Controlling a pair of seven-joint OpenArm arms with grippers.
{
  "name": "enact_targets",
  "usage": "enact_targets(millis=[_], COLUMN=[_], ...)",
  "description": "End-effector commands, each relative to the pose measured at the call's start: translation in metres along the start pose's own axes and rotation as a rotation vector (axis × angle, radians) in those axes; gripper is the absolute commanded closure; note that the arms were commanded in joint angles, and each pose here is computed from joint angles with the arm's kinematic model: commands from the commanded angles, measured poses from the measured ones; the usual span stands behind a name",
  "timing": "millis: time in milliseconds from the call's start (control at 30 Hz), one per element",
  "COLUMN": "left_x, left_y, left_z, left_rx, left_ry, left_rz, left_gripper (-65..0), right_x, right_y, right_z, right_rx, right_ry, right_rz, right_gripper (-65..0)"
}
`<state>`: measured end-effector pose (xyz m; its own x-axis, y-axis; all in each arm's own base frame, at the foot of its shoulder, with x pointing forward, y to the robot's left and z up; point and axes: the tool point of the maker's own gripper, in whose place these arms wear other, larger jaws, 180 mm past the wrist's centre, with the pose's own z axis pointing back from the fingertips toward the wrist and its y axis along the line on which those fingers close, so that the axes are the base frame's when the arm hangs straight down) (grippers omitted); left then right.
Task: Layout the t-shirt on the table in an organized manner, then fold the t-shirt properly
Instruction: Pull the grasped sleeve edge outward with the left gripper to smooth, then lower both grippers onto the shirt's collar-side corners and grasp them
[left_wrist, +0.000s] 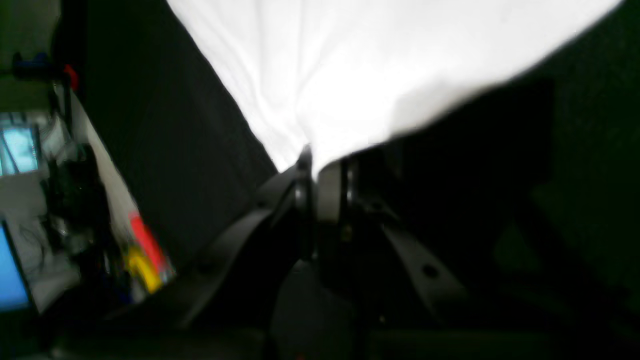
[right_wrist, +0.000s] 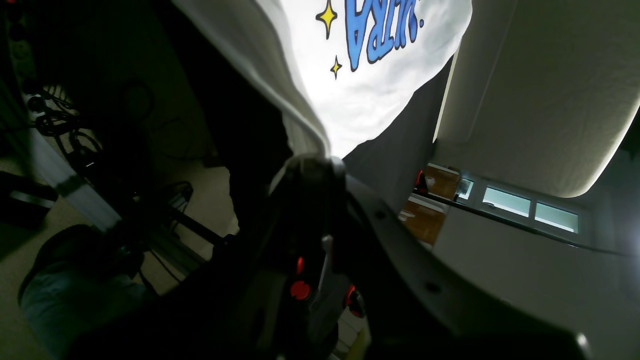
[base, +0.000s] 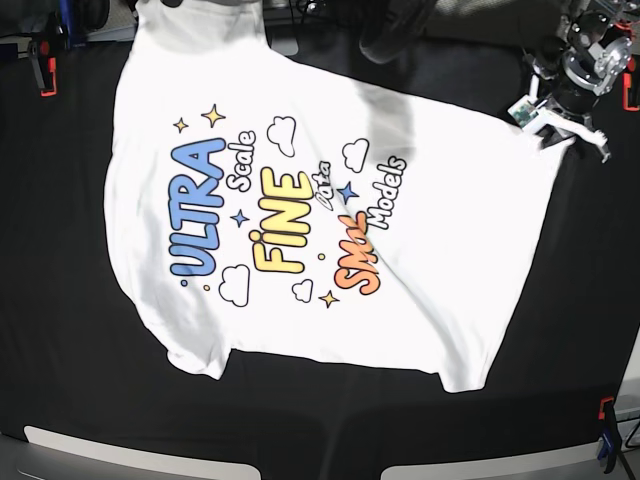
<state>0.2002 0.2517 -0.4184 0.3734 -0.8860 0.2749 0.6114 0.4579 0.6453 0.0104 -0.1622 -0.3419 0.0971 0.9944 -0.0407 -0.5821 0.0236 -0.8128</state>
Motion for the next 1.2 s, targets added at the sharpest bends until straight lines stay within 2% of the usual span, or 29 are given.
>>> enact_targets(millis=[0, 300, 367, 567, 700, 833, 1000, 1167], left_x=[0.001, 0.003, 0.001, -0.018, -0.025, -0.040, -0.050, -0.043], left_y=[0.012, -0.001, 0.001, 0.005, -0.001, -0.006, -0.007, -0.004], left_z=[0.003, 0.026, 0.031, 0.041, 0.045, 0.055, 0.067, 0.064], left_rx=[0.026, -0.001, 0.029, 0.099, 0.084, 0.088, 0.120, 0.128], left_ry=[0.004, 0.021, 0.025, 0.100, 0.129, 0.175, 0.195, 0.163], left_rz=[-0.002, -0.017, -0.035, -0.094, -0.093, -0.166, -0.236, -0.237], left_gripper=[0.0, 0.0, 0.0, 0.0, 0.0, 0.0, 0.0, 0.0], right_x=[0.001, -0.003, -0.006, -0.012, -0.017, -0.020, -0.015, -0.007], right_y=[-0.004, 0.005, 0.007, 0.010, 0.010, 0.009, 0.001, -0.009], right_z=[0.004, 0.017, 0.020, 0.026, 0.026, 0.025, 0.024, 0.016], right_rx=[-0.004, 0.041, 0.053, 0.076, 0.077, 0.076, 0.068, 0.035], right_ry=[-0.011, -0.012, -0.014, -0.018, -0.019, -0.019, -0.026, -0.046], right_rz=[-0.001, 0.014, 0.025, 0.053, 0.072, 0.083, 0.049, 0.021], right_gripper=[0.0, 0.0, 0.0, 0.0, 0.0, 0.0, 0.0, 0.0])
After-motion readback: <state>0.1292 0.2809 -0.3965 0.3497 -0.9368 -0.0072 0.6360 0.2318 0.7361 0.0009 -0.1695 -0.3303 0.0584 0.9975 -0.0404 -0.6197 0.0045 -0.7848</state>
